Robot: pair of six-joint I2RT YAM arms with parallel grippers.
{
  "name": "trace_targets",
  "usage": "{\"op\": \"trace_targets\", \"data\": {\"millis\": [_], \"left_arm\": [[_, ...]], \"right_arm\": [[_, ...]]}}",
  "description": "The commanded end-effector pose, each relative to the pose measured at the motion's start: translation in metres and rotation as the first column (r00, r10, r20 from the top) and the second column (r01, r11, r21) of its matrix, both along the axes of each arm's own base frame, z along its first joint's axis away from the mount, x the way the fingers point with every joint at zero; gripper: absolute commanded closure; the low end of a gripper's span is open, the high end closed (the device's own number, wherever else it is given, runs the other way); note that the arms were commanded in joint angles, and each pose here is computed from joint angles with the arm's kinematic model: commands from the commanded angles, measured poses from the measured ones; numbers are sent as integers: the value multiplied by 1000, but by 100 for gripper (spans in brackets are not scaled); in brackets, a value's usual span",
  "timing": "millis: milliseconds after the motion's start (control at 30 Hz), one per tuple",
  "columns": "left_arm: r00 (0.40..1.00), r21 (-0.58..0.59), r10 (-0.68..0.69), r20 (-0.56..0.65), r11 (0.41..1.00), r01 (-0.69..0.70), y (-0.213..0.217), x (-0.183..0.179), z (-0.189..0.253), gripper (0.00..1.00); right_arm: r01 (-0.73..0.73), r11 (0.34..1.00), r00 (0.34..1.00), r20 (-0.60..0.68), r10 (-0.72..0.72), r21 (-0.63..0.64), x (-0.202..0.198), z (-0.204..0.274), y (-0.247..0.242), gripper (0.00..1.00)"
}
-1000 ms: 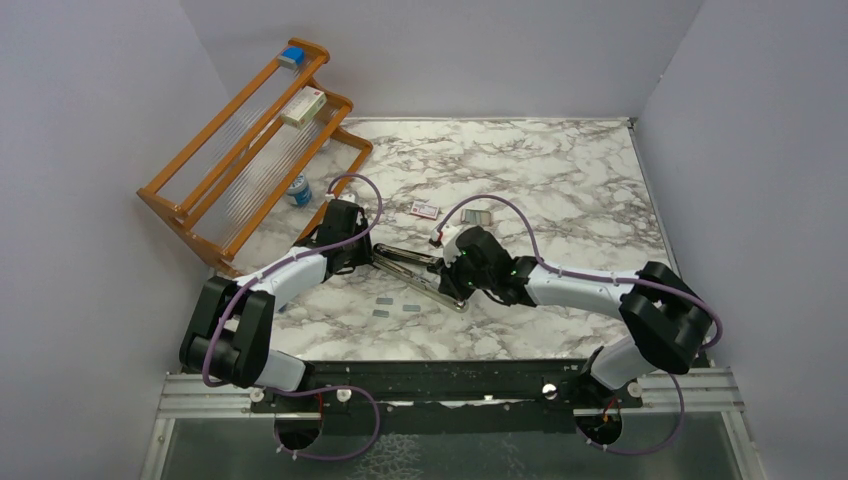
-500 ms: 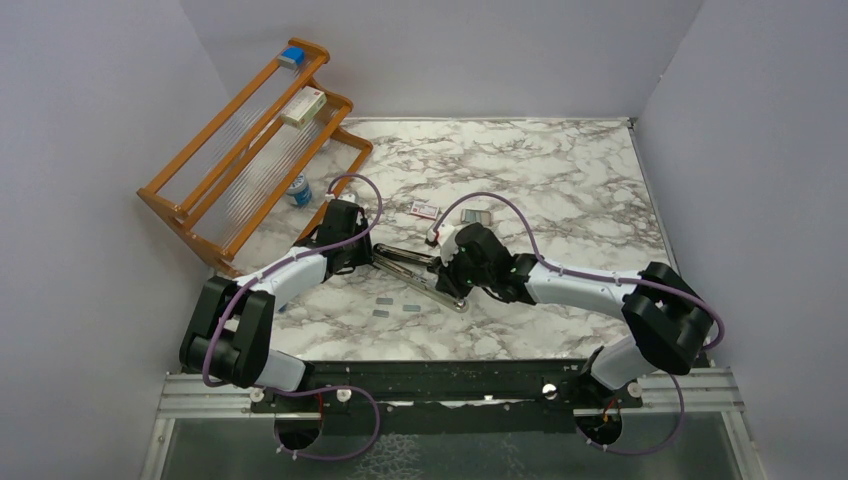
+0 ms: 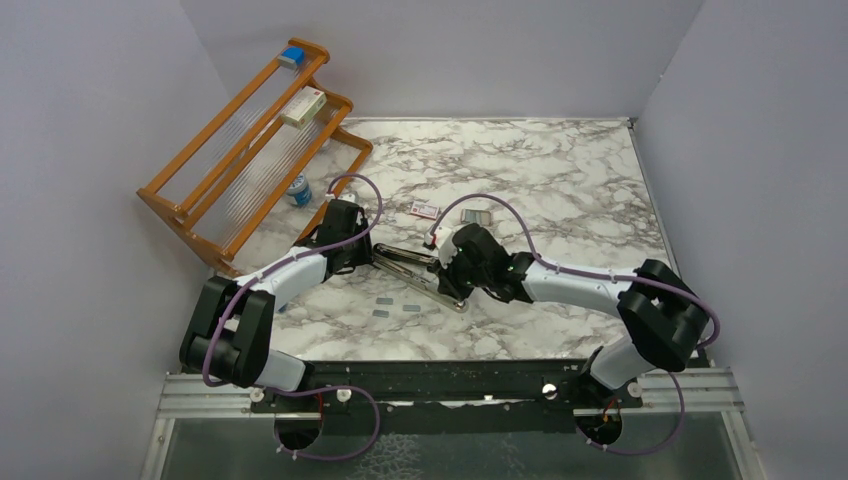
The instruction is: Load the staples into the stapler
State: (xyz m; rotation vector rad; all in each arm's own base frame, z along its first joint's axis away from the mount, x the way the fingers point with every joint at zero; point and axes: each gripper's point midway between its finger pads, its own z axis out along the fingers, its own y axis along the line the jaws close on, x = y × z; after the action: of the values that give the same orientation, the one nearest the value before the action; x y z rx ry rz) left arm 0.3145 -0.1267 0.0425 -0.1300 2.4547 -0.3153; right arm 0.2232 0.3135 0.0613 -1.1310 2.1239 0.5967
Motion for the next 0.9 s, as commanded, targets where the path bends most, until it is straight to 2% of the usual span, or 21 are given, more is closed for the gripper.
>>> {"op": "trace_targets", "data": {"millis": [0,267,533,867], "left_arm": [[998,9,-18,-60,1000,18,1,-11,-14,57],[998,11,-18,-63,1000,19,1,-11,-14,57],[998,10,-18,-65,1000,19,1,-10,-15,57],[998,9,-20,-68,1000,20,1,-11,-15,57]], "right_arm": [[-7,1000,1000,3,7,-15,2,1,3,88],[5,1000,1000,2,-5,-5,2,2,4,88],[47,997,997,55,-50,60,10,22,5,89],[50,999,998,42,-50,9,8,8,-2,89]]}}
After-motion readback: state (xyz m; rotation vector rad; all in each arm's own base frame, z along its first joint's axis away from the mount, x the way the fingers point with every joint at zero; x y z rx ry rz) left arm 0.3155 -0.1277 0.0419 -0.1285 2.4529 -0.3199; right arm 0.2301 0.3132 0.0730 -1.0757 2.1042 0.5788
